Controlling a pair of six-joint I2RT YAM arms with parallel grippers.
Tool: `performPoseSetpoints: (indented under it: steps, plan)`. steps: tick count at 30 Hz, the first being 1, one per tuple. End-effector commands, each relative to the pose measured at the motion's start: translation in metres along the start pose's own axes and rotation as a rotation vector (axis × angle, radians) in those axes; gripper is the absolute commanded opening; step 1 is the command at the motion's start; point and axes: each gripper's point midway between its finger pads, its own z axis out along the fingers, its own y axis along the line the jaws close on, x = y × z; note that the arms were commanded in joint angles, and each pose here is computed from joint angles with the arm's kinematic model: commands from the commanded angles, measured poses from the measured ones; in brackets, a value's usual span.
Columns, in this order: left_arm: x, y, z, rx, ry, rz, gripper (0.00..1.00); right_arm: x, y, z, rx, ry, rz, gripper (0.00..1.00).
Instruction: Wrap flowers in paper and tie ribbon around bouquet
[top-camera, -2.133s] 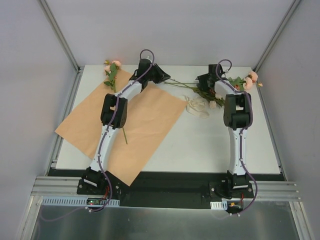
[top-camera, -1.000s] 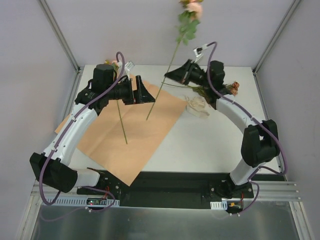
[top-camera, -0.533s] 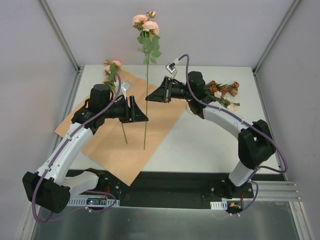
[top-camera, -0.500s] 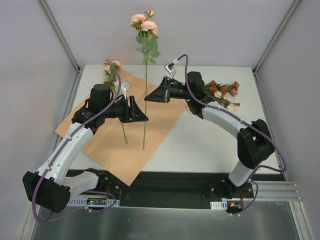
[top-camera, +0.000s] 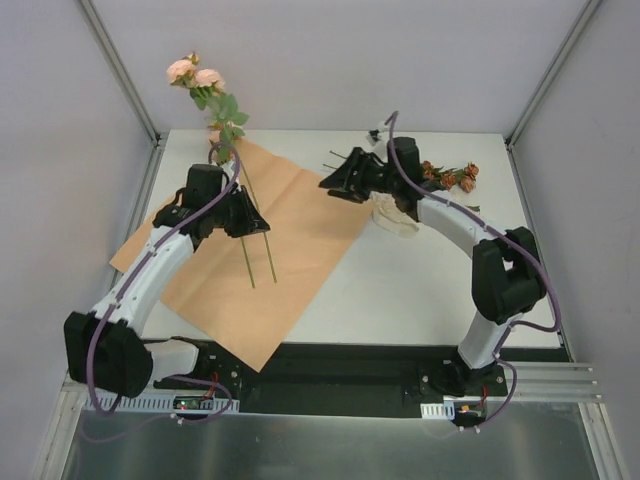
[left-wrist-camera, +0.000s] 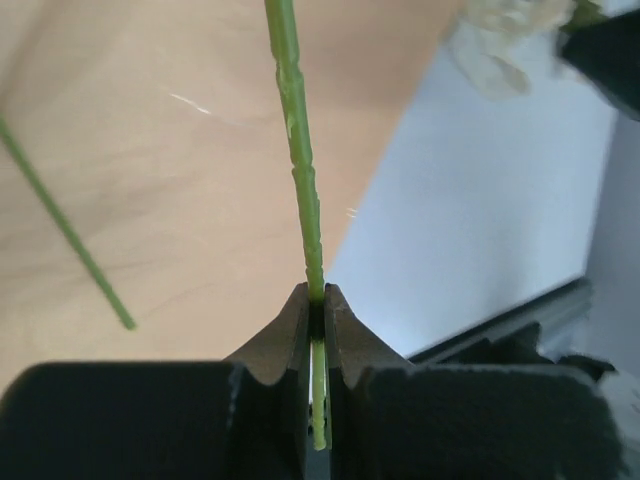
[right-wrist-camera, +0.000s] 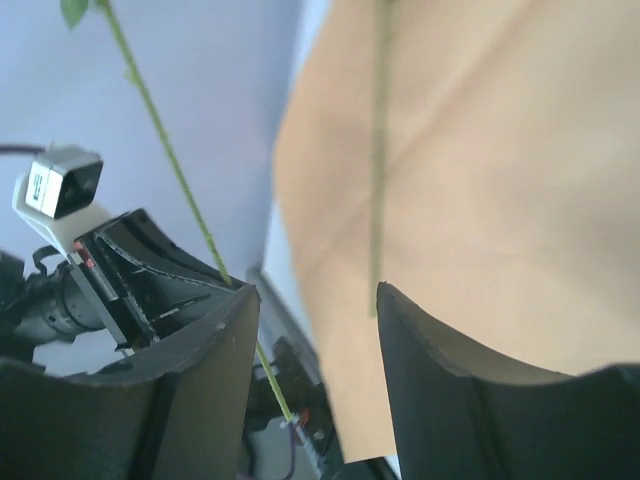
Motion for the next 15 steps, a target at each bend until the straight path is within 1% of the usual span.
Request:
performPoseSetpoints:
  steps: [1, 2, 3, 4, 7, 11, 15]
  plan:
    - [-0.003, 0.079, 0.035, -0.311, 0.039, 0.002, 0.0, -0.02, -0.07, -0.057, 0.282, -0.094, 0.048, 0.53]
    - [-0.002, 0.086, 0.04, -0.332, 0.055, 0.013, 0.0, -0.02, -0.083, -0.066, 0.3, -0.099, 0.068, 0.53]
    - [0.002, 0.095, 0.048, -0.358, 0.083, 0.005, 0.0, -0.021, -0.087, -0.07, 0.304, -0.1, 0.058, 0.53]
    - [0.002, 0.107, 0.05, -0.411, 0.076, 0.007, 0.0, -0.021, -0.088, -0.073, 0.302, -0.096, 0.051, 0.53]
    - [-0.005, 0.128, 0.058, -0.496, 0.088, 0.053, 0.0, -0.024, -0.102, -0.081, 0.345, -0.096, 0.035, 0.53]
    - [-0.014, 0.14, 0.069, -0.53, 0.111, 0.087, 0.0, -0.023, -0.12, -0.073, 0.363, -0.064, 0.056, 0.53]
    - [-0.012, 0.151, 0.087, -0.536, 0.163, 0.047, 0.0, -0.022, -0.13, -0.066, 0.366, -0.043, 0.078, 0.53]
